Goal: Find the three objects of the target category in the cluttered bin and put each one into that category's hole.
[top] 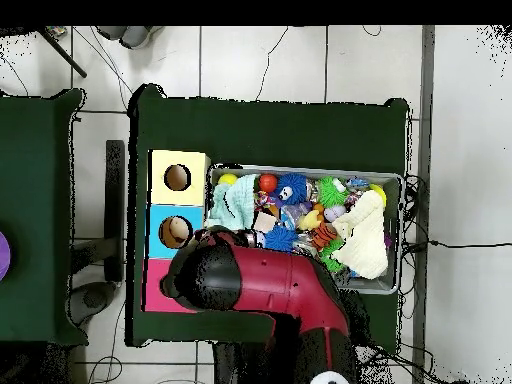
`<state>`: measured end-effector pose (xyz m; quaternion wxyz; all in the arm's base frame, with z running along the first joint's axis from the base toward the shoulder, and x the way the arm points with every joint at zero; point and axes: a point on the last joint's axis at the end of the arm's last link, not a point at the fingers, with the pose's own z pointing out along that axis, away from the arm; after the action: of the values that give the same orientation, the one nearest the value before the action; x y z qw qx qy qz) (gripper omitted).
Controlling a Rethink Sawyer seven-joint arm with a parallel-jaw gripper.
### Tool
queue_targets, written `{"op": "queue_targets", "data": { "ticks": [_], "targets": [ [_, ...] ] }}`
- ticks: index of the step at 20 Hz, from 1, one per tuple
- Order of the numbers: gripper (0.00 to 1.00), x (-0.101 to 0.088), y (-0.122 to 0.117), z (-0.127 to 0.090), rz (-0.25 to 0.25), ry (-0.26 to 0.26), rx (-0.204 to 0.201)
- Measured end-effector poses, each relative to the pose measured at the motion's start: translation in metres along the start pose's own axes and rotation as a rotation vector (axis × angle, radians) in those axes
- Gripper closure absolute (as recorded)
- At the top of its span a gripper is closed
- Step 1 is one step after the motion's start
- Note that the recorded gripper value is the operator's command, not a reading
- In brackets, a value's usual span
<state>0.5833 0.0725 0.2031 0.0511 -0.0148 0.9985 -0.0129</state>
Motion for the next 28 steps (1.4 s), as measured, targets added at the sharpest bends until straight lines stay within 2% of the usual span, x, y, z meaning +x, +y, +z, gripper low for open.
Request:
{"op": "queue_targets", "data": {
  "ticks": [5,16,22,28],
  "targets": [
    [0.00,-0.002,-0.010,0.001,0.017,-0.001,-0.004],
    [0.00,-0.006,-0.021,0.005,0.014,0.000,-0.012],
    [0.00,-0.005,-0.030,0.018,0.021,0.019,-0.019],
    [0.00,-0.001,-0.055,0.036,0.039,0.048,-0.024]
  ]
}}
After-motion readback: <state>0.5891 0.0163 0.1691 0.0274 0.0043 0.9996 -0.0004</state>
